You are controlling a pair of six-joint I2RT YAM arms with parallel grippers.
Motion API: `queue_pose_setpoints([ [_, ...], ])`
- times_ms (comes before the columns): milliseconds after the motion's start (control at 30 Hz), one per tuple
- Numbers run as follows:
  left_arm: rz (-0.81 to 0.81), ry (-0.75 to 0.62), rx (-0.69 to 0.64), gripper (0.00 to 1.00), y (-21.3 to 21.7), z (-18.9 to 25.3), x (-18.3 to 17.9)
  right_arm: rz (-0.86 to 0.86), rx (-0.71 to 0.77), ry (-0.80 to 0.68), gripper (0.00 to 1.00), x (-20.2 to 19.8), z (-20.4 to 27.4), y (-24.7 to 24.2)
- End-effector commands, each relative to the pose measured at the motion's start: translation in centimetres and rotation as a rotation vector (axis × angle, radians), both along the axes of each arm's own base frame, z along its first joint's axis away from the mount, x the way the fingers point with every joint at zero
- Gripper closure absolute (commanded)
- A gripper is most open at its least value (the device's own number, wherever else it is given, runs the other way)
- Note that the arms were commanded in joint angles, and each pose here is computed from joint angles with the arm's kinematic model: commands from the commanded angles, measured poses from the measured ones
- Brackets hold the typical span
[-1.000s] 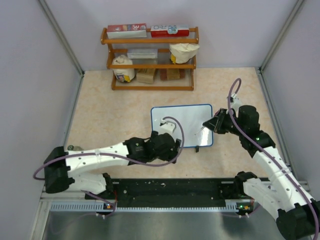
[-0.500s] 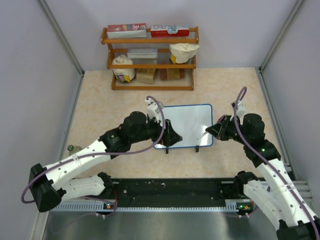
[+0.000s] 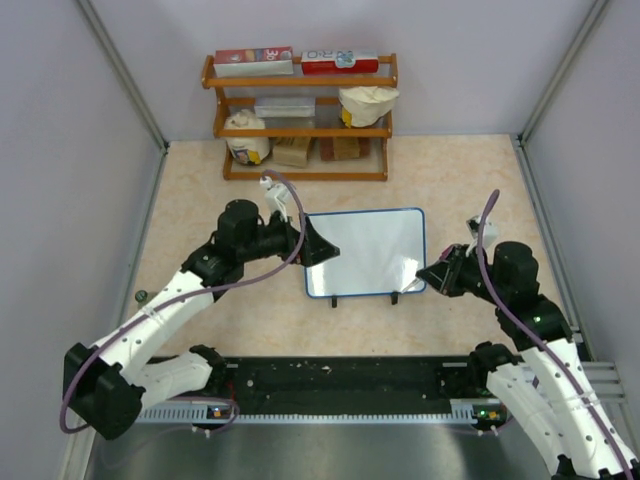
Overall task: Write a sentence on the whiteboard
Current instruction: Hold the whiteboard at the center of the board.
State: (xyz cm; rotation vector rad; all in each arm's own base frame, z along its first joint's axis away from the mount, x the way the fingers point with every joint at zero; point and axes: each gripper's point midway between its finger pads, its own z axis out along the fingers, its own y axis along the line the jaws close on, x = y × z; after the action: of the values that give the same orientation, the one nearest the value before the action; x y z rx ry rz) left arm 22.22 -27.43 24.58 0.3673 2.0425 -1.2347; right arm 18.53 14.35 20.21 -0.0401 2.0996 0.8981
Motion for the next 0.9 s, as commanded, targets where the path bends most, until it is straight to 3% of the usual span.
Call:
queue_pose_setpoints([
  [0, -0.003, -0.047, -0.012, 0.03, 1.5, 0.0, 1.6, 0.011, -0.016, -0.028, 1.0, 0.0, 0.4, -0.2],
  [467, 0.14, -0.148, 0.039, 0.04, 4.2, -1.5, 6.8, -0.023, -0.03, -0.115, 1.0, 0.3, -0.4, -0.9],
  [600, 0.266, -0.166, 0.193, 0.02, 7.5, -1.6, 9.1, -0.015, -0.014, -0.097, 1.0, 0.4, -1.3, -0.6],
  [867, 0.381, -0.215, 0.104, 0.01, 11.3, -1.6, 11.4, -0.014, -0.023, -0.117, 1.0, 1.4, -0.4, -0.4],
])
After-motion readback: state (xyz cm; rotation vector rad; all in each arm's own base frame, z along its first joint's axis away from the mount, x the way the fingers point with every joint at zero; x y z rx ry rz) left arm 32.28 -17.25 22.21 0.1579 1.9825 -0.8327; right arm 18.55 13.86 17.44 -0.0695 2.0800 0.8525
